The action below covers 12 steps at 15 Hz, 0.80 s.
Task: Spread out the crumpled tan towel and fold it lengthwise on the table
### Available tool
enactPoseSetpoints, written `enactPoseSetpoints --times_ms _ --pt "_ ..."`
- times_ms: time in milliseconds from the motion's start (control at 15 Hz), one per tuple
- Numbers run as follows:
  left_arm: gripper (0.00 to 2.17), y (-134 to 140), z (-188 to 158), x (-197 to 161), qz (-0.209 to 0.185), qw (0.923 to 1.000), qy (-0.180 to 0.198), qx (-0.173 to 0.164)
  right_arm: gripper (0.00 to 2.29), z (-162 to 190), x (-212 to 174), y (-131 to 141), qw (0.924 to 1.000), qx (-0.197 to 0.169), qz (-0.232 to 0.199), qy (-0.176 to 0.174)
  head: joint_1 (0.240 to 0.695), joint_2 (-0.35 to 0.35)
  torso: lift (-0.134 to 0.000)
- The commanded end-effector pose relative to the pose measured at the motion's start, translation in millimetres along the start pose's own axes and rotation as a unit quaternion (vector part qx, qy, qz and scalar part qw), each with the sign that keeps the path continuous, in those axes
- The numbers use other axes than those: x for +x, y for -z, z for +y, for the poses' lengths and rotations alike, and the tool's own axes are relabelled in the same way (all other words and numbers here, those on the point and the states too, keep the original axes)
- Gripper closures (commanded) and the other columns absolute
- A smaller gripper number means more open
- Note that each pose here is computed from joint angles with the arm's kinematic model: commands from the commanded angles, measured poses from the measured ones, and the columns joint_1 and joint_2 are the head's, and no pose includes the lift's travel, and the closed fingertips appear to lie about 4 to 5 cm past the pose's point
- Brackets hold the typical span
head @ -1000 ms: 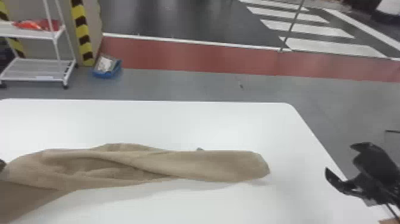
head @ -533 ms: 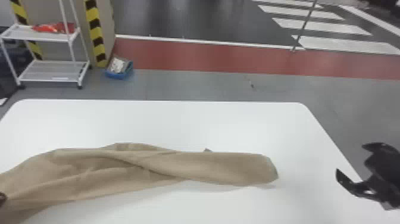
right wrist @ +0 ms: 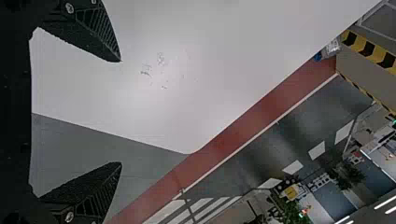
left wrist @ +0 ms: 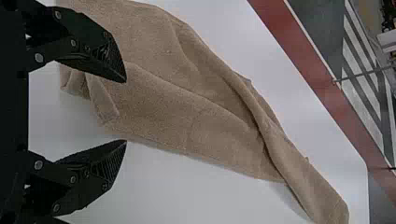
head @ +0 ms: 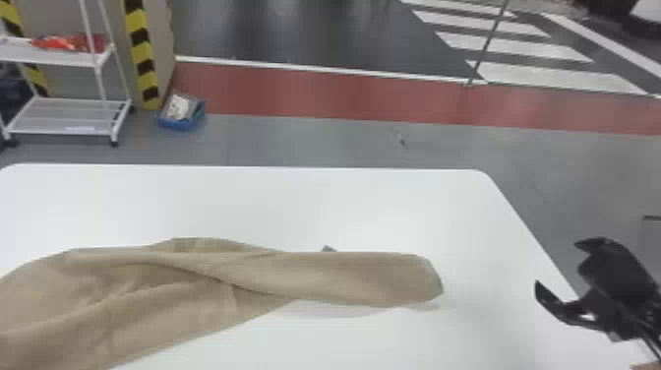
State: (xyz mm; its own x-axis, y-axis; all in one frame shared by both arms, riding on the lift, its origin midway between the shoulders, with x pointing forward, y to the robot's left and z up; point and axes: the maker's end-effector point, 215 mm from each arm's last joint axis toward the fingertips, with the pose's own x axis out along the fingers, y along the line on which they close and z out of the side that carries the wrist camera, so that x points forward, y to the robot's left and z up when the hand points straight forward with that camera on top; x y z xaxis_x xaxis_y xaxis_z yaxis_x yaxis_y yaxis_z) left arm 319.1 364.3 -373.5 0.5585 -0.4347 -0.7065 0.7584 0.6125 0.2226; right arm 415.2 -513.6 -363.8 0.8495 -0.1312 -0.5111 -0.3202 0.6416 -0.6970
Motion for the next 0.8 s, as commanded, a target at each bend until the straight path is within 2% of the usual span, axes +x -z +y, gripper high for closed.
enactPoseSetpoints --times_ms 0,67,133,267,400,533,733 --pt "0.28 -8.0 -17.9 1.7 0.001 0.9998 0.013 0.016 0.1 1.1 1.1 3.3 1.0 0.001 0.002 -0.003 0.695 -0.227 -0.124" --pt "0.34 -11.4 -29.4 7.5 0.005 0.9993 0.024 0.027 0.1 1.8 1.7 5.2 1.0 0.001 0.004 -0.004 0.695 -0.234 -0.124" --pt "0.36 -16.0 -40.8 12.9 0.008 0.998 0.035 0.052 0.1 2.7 2.1 6.5 1.0 0.002 0.005 -0.005 0.695 -0.245 -0.124" --pt "0.36 -25.5 -53.5 24.7 0.017 0.9959 0.042 0.079 0.1 6.0 4.4 8.0 0.9999 0.004 0.006 -0.007 0.695 -0.289 -0.124" --pt "0.36 -27.7 -62.7 40.2 0.053 0.9901 0.028 0.127 0.1 8.7 6.4 11.2 0.9999 0.005 0.009 -0.01 0.695 -0.314 -0.124" --pt "0.36 -33.1 -60.8 47.0 0.072 0.985 0.009 0.157 0.1 10.0 6.5 12.5 0.9999 0.006 0.01 -0.01 0.695 -0.341 -0.124" --pt "0.36 -27.4 -47.0 46.3 0.117 0.9715 -0.028 0.204 0.1 13.8 5.5 19.8 0.9998 0.007 0.016 -0.013 0.695 -0.35 -0.124"
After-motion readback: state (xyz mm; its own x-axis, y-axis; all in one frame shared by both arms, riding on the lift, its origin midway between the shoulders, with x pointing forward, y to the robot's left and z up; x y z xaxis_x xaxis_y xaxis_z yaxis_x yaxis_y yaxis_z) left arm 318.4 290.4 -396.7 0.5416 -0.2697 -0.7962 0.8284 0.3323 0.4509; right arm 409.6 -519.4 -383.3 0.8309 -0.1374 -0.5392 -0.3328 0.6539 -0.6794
